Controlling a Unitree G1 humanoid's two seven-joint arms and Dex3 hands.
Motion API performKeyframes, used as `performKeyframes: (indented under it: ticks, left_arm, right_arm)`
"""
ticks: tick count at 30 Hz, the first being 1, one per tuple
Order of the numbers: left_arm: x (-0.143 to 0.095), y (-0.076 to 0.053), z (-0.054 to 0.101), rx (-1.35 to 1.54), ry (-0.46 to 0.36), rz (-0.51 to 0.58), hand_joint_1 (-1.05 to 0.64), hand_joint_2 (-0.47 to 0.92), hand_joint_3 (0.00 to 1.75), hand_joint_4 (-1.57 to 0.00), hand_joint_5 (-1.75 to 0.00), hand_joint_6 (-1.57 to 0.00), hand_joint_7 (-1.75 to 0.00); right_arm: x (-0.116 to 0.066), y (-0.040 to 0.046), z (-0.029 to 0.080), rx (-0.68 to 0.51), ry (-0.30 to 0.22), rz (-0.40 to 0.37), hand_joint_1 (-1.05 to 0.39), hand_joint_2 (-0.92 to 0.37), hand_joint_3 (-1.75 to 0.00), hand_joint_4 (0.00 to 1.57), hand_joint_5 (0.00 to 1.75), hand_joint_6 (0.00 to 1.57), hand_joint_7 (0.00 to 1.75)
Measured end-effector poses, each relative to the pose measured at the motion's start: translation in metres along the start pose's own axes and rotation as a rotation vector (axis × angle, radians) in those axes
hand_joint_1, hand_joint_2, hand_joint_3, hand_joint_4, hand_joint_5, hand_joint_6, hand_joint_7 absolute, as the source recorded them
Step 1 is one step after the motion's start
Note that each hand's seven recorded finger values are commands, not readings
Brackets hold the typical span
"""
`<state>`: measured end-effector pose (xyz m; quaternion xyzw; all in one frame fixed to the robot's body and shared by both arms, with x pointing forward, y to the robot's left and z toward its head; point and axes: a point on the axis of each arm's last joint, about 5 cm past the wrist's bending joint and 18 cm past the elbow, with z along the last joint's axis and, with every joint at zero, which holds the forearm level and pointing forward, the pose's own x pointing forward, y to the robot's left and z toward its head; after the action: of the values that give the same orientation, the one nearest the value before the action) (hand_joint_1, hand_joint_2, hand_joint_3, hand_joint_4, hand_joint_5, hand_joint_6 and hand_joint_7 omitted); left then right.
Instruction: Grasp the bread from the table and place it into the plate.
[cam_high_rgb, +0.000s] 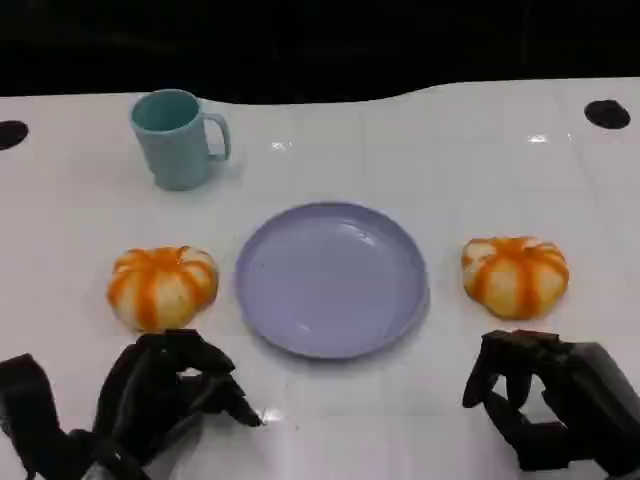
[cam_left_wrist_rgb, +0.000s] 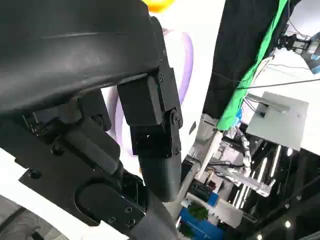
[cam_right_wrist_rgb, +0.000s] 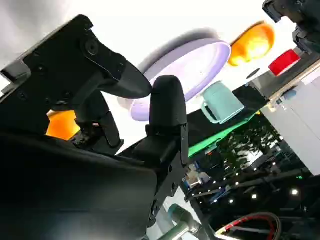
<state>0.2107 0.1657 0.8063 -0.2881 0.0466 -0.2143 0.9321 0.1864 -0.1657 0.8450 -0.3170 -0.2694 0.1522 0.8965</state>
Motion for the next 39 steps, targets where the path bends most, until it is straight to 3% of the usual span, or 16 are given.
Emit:
performKeyframes:
  ticks: [30, 34, 39]
  left_arm:
    - [-0.0005, 0.0004, -0.0005, 0.008, 0.003, 0.002, -1.05, 0.62, 0.00, -1.57, -0.59, -1.57, -0.36]
    - [-0.0004, 0.0004, -0.0004, 0.008, 0.002, 0.001, -1.05, 0.61, 0.00, -1.57, -0.59, -1.57, -0.36]
    - [-0.0004, 0.0004, -0.0003, 0.008, 0.001, 0.001, -1.05, 0.61, 0.00, -1.57, -0.59, -1.57, -0.36]
  right_arm:
    - [-0.0005, 0.0003, -0.0010, 0.007, -0.006, -0.002, -0.15, -0.38, -1.34, 0.82, 1.73, 0.75, 1.45]
    - [0.0006, -0.0011, -0.0003, 0.006, -0.013, -0.012, -0.16, -0.46, -1.21, 0.76, 1.72, 0.74, 1.27]
    - [0.0048, -0.0051, 0.0021, -0.002, -0.025, -0.034, -0.16, -0.53, -0.98, 0.71, 1.34, 0.79, 0.88]
